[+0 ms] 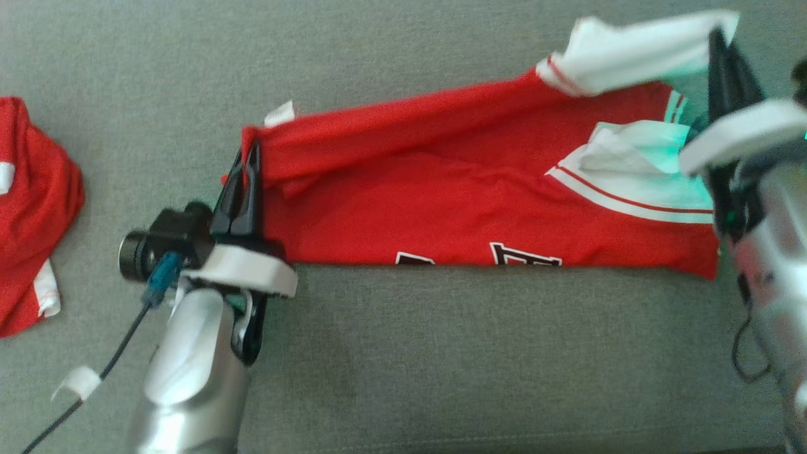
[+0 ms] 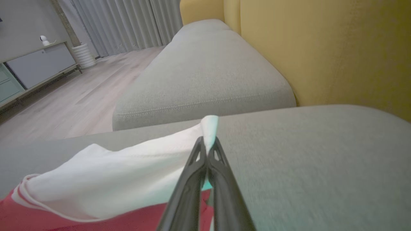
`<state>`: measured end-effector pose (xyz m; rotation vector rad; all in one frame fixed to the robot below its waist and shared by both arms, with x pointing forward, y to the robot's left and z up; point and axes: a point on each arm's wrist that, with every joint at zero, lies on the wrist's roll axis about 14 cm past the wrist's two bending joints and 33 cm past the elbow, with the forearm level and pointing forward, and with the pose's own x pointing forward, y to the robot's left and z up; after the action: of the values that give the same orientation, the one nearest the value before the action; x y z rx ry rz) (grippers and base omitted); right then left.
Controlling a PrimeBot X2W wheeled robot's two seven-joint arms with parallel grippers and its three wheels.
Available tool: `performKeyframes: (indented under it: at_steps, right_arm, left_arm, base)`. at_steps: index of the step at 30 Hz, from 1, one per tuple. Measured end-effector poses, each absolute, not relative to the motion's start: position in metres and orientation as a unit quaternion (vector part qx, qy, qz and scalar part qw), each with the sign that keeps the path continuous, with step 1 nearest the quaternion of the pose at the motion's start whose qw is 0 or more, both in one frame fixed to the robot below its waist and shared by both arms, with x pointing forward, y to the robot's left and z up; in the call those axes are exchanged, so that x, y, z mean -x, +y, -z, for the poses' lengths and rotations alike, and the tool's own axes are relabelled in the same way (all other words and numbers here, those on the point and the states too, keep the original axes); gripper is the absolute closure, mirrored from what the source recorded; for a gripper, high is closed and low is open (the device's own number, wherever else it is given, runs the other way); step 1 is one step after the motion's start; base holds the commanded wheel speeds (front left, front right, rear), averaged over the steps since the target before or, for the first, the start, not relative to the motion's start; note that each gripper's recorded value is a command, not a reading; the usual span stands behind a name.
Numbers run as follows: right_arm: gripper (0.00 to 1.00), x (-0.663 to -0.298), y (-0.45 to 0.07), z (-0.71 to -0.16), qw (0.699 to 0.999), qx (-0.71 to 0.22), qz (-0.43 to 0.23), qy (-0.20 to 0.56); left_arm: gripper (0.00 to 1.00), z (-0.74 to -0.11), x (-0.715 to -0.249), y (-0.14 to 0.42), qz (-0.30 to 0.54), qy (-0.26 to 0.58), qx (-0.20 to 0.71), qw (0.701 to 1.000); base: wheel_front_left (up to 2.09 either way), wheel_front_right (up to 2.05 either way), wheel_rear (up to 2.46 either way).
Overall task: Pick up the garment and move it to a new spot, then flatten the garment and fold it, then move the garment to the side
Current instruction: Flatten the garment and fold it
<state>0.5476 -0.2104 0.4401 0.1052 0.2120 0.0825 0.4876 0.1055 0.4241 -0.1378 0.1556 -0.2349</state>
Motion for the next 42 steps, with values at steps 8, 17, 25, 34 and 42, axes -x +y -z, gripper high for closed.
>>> performKeyframes:
  at_steps: [8, 17, 25, 34, 42]
  right_arm:
    - [1.0, -0.477, -0.216, -0.397, 0.983, -0.097, -0.02, 0.155]
    - [0.0, -0.461, -0.215, -0.411, 0.981, -0.147, 0.006, 0.129]
    - [0.0, -0.449, -0.221, -0.459, 0.991, -0.12, 0.011, 0.049]
    - [0.0, -0.398, -0.201, -0.456, 0.996, -0.076, 0.005, 0.048]
    - [0.0, -0.382, -0.201, -0.449, 0.995, -0.078, 0.014, 0.057]
  left_arm:
    - [0.81, -0.418, -0.464, 0.116, 0.101, 0.09, 0.065, 0.989]
    - [0.0, -0.418, -0.44, 0.136, 0.048, 0.095, 0.073, 0.992]
    - [0.0, -0.433, -0.407, 0.16, -0.012, 0.075, 0.065, 0.995]
    - [0.0, -0.439, -0.36, 0.176, -0.047, 0.07, 0.055, 0.995]
    - [0.0, -0.433, -0.34, 0.18, -0.055, 0.08, 0.048, 0.994]
  base:
    - [0.0, 0.0, 0.0]
    - [0.0, 0.0, 0.0]
    - [0.0, 0.0, 0.0]
    - [0.0, 0.0, 0.0]
    - [0.0, 0.0, 0.0]
